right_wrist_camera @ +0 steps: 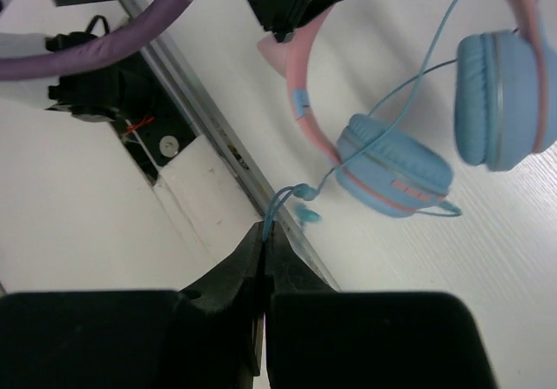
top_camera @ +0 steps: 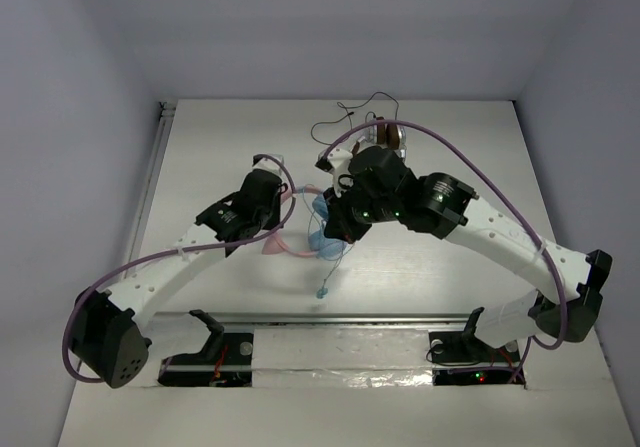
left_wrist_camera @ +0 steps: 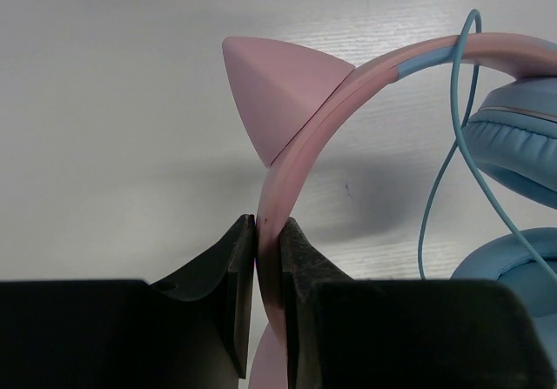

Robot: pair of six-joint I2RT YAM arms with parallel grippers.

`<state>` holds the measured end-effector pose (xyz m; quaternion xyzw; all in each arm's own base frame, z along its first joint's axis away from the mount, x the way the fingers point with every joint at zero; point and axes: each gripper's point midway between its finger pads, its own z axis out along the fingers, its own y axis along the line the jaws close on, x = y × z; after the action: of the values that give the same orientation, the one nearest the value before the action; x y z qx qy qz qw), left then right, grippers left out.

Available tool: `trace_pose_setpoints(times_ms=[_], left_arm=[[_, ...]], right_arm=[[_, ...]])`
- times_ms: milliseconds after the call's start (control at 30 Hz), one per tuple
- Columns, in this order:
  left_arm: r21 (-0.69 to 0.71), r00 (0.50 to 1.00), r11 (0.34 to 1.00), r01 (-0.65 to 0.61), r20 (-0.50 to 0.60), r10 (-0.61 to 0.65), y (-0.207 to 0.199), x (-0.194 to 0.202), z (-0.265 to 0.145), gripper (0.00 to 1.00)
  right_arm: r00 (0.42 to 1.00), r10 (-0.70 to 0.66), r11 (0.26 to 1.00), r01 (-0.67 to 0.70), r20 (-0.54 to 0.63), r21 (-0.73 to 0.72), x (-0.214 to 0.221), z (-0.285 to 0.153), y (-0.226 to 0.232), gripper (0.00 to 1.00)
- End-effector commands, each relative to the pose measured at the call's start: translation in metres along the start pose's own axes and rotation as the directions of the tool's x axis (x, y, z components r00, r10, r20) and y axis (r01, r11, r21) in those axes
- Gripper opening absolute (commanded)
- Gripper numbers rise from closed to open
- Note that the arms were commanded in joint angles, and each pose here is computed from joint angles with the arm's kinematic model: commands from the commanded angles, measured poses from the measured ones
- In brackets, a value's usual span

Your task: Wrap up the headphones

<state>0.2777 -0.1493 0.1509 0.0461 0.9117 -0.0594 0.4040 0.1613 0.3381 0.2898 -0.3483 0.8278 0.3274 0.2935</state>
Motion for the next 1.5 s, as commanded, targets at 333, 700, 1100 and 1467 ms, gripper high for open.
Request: trace_pose_setpoints(times_ms=[333, 700, 1100, 1467], left_arm=[[0.164, 0.995, 0.981, -0.104, 0.02, 0.102, -0.024, -0.016, -0.038, 0.0], [0.38, 0.97, 0.905, -0.19, -0.069, 0.232, -0.06, 0.012, -0.065, 0.0], [0.546, 0.957, 0.815, -0.193, -0.08, 0.28, -0.091, 0.031, -0.078, 0.0], [0.57, 0.99, 0.811, -0.131, 0.028, 0.141, -0.105, -0.003, -0.088, 0.0]], right_arm=[[0.998, -0.057, 0.962, 0.054, 0.005, 0.268, -0.001, -0.012, -0.047, 0.0], [0.996, -0.089, 0.872, 0.09, -0.025, 0.48, 0.002, -0.033, -0.086, 0.0], [0.985, -0.136, 0.813, 0.048, 0.109, 0.58, -0.026, -0.036, -0.103, 0.0], [0.945, -0.079, 0.791, -0.134, 0.318, 0.597, -0.031, -0.041, -0.126, 0.0]])
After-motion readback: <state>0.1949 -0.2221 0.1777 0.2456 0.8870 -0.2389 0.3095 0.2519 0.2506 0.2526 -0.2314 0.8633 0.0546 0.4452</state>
